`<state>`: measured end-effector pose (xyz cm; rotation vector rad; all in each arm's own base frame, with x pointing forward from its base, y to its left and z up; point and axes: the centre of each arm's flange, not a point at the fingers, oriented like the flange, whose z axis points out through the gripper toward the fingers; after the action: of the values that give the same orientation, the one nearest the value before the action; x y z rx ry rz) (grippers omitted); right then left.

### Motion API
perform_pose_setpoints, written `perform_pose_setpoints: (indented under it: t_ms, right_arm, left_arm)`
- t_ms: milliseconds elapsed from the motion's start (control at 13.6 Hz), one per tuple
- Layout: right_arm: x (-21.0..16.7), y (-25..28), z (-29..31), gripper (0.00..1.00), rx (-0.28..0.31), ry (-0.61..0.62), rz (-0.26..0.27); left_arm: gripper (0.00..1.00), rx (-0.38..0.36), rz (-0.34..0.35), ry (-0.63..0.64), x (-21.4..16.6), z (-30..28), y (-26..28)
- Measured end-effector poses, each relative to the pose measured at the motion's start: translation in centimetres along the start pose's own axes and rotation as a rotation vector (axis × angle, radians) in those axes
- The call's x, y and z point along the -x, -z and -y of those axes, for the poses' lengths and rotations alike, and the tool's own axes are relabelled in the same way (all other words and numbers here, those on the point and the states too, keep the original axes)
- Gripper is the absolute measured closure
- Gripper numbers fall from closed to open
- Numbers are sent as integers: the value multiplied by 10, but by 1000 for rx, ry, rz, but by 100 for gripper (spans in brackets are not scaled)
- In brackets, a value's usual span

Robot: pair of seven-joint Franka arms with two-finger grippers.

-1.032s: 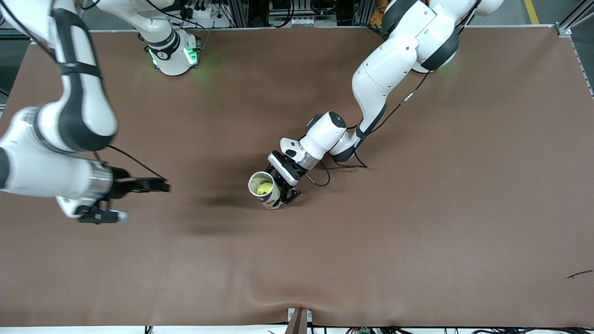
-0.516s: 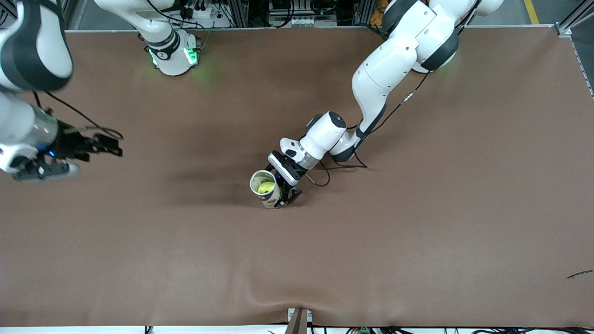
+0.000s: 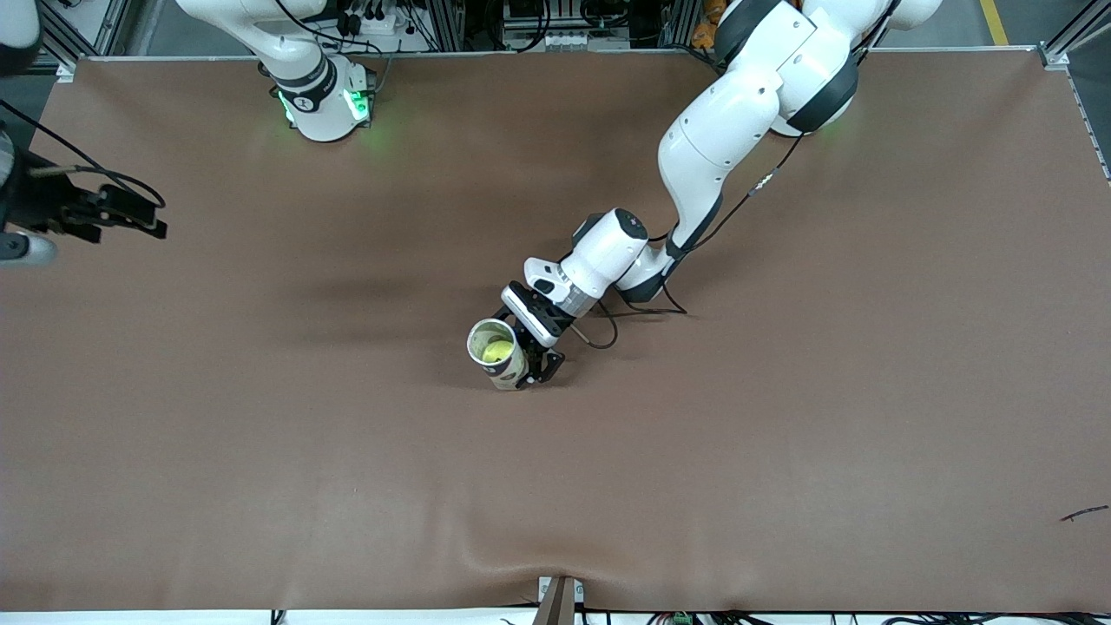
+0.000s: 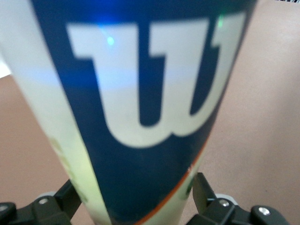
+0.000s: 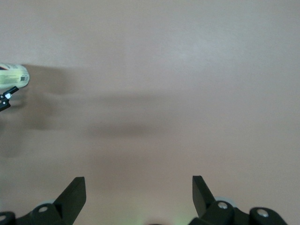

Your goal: Insert tennis ball vertically with right arm

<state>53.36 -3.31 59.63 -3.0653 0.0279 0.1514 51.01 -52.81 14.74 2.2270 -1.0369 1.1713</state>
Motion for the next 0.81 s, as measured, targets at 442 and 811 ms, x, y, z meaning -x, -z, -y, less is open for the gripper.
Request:
perform_pose_setpoints:
  t_ms: [442,811]
  right_arm:
    - [8,36,2,0,52,-34,-28]
    - [10,48,-5,0,52,-34,-53]
  left_arm:
    - [0,14,53,52,25,-9,6]
    - [0,19,100,84,31,-10,30]
